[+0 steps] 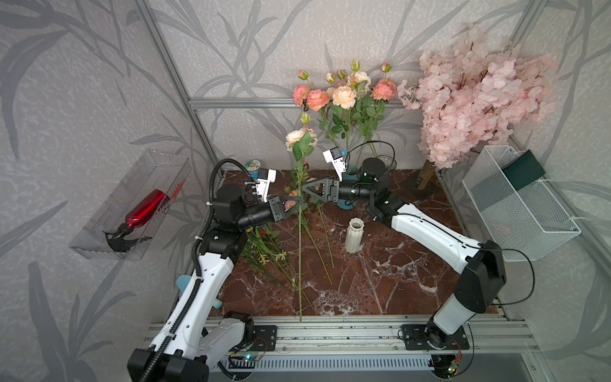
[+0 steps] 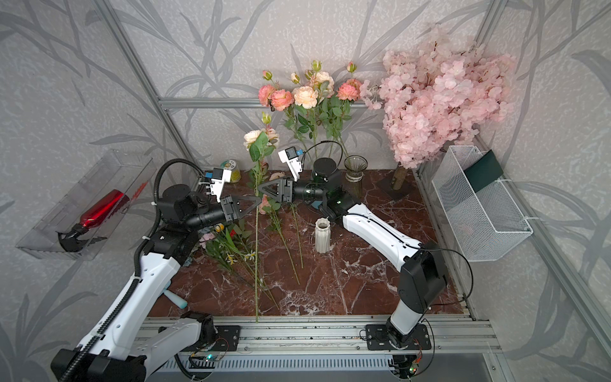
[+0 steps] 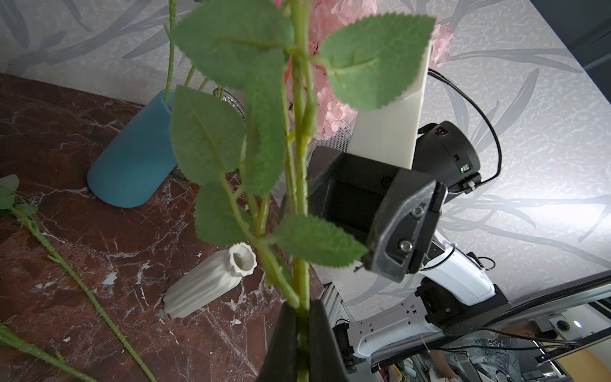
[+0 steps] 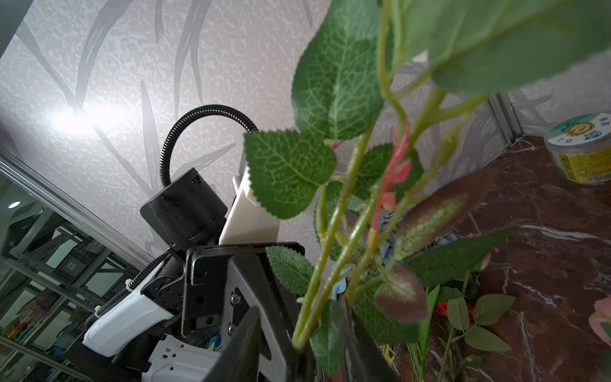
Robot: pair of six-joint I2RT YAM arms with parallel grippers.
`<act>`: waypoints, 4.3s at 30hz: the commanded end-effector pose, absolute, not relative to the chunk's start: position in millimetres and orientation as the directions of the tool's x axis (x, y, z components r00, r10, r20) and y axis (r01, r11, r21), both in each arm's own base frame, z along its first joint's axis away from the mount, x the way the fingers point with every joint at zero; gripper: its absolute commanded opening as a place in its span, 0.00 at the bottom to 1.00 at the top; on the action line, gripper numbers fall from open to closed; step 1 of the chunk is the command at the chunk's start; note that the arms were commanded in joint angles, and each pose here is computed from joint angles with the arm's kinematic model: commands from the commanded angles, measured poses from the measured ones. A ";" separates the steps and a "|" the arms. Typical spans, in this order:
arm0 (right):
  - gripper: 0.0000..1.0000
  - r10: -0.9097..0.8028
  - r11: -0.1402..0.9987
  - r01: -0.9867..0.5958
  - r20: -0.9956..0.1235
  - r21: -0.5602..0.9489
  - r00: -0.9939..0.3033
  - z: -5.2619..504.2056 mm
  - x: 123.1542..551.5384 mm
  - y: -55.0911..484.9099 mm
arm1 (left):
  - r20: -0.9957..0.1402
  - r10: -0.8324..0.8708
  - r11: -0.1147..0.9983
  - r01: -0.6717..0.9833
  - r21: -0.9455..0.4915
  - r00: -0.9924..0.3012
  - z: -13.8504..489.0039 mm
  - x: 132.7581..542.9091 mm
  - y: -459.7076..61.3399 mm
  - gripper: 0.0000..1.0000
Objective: Place the pink flowers into the vase
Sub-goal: Pick up the flower at the center of the board, then place the flower in the vase.
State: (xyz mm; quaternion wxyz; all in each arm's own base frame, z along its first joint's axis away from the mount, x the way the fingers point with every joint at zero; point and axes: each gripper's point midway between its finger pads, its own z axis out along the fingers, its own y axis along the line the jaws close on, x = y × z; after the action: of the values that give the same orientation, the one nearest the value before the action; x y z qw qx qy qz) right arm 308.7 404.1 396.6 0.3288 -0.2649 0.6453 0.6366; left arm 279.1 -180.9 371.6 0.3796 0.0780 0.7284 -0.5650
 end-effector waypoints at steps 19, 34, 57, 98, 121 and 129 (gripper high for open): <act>0.39 0.083 -0.090 -0.763 -0.759 0.640 -0.646 414.0 312.4 419.9 | -0.664 -0.307 0.312 0.587 -0.747 -0.681 383.7 268.4 -183.5 0.00; 0.09 0.080 -0.147 -0.762 -0.760 0.631 -0.645 425.3 301.8 414.9 | -0.667 -0.305 0.335 0.579 -0.743 -0.680 380.1 270.0 -183.1 0.00; 0.00 0.080 0.239 -0.863 -0.895 0.444 -0.439 416.9 302.3 383.3 | -0.660 -0.349 0.649 0.337 -0.682 -0.665 341.2 304.3 -141.7 0.61; 0.00 0.124 0.835 -0.550 -0.970 -0.012 0.210 545.3 236.3 205.9 | -0.489 -0.472 0.867 -0.286 -0.408 -0.733 205.2 348.2 -55.9 0.61; 0.00 0.206 0.882 -0.471 -0.885 -0.017 0.418 610.0 209.9 162.5 | -0.485 -0.475 0.860 -0.270 -0.433 -0.734 204.8 350.7 -60.8 0.61; 0.00 0.214 0.877 -0.481 -0.888 -0.009 0.406 608.2 220.9 176.3 | -0.485 -0.475 0.860 -0.272 -0.432 -0.734 203.9 349.3 -60.2 0.61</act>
State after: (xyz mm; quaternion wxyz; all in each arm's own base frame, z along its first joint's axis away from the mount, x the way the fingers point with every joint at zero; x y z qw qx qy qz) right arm 222.8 178.7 593.4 0.8168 -0.1497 0.5200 0.2000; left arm 346.7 -62.8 199.1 0.2942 -0.1979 0.9199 -0.1675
